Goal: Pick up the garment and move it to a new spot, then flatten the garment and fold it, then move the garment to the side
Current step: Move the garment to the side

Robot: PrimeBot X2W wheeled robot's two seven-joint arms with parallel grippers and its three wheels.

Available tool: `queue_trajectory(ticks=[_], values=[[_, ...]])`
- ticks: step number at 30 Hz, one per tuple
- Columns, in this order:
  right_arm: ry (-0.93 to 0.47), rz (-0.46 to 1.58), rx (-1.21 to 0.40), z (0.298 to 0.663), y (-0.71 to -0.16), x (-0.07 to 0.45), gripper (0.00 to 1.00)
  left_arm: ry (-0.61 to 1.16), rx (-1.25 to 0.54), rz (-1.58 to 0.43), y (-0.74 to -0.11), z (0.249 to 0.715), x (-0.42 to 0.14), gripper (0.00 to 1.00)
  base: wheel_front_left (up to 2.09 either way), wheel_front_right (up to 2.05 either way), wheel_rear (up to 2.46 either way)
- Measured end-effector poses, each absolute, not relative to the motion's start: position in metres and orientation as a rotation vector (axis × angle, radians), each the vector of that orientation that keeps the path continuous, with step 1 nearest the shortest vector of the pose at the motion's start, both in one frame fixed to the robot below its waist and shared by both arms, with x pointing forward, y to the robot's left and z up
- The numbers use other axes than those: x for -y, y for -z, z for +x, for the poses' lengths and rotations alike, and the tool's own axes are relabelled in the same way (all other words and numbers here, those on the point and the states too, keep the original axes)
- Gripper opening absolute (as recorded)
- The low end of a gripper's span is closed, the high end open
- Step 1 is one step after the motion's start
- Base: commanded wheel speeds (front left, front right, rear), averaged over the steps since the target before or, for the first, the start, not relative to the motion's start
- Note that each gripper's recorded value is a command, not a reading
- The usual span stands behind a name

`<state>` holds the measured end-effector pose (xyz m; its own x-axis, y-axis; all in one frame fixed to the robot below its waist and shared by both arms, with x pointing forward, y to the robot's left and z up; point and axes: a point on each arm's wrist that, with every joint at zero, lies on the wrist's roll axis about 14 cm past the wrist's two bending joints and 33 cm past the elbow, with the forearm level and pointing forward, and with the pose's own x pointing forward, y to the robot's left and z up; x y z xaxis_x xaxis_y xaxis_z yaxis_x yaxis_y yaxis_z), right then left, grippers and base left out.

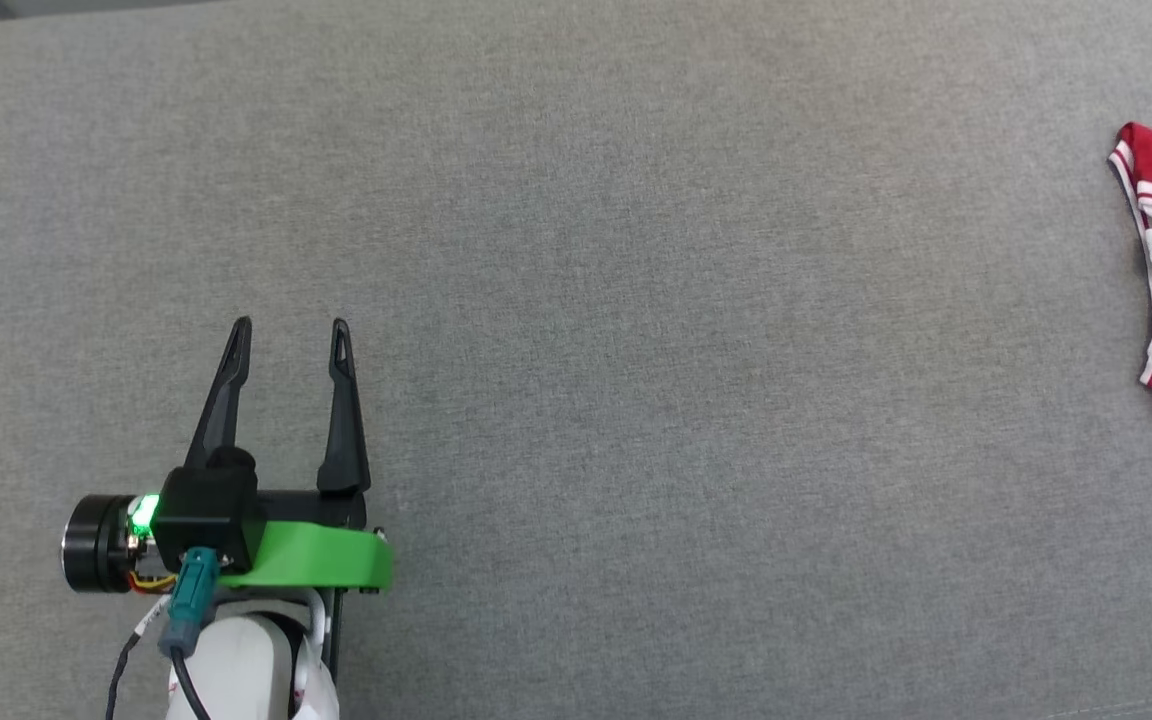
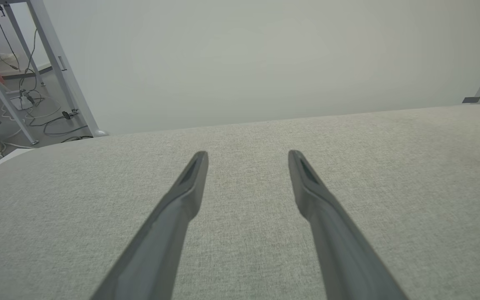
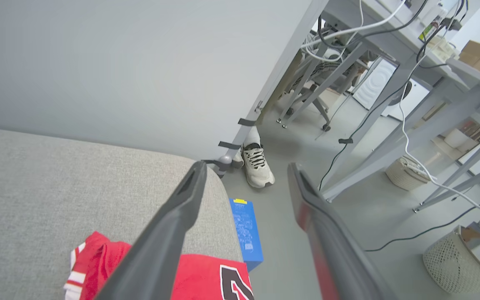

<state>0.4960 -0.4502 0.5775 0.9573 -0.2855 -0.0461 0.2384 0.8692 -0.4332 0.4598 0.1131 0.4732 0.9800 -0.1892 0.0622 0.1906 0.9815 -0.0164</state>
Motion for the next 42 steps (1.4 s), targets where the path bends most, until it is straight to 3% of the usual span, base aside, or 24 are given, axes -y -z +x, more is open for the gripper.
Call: queue_trajectory(ticks=[8, 16, 21, 28, 42], values=[[0.157, -0.394, 0.222, 0.500, -0.640, 0.378, 1.00, 0.124, 0.072, -0.022, -0.489, 0.434, -0.133, 1.00, 0.00, 0.00, 0.00], [0.005, -0.241, 0.435, 0.467, -0.650, 0.270, 1.00, 0.060, 0.091, -0.013, -0.504, 0.408, -0.155, 1.00, 0.00, 0.00, 0.00], [-0.106, -0.150, 0.428, 0.448, -0.632, 0.214, 1.00, 0.030, 0.109, -0.014, -0.512, 0.396, -0.165, 1.00, 0.00, 0.00, 0.00], [-0.180, -0.060, 0.379, 0.426, -0.608, 0.174, 1.00, 0.003, 0.129, -0.013, -0.521, 0.385, -0.174, 1.00, 0.00, 0.00, 0.00], [-0.091, 0.063, 0.212, 0.371, -0.548, 0.183, 1.00, 0.007, 0.138, -0.038, -0.525, 0.365, -0.175, 1.00, 0.00, 0.00, 0.00]])
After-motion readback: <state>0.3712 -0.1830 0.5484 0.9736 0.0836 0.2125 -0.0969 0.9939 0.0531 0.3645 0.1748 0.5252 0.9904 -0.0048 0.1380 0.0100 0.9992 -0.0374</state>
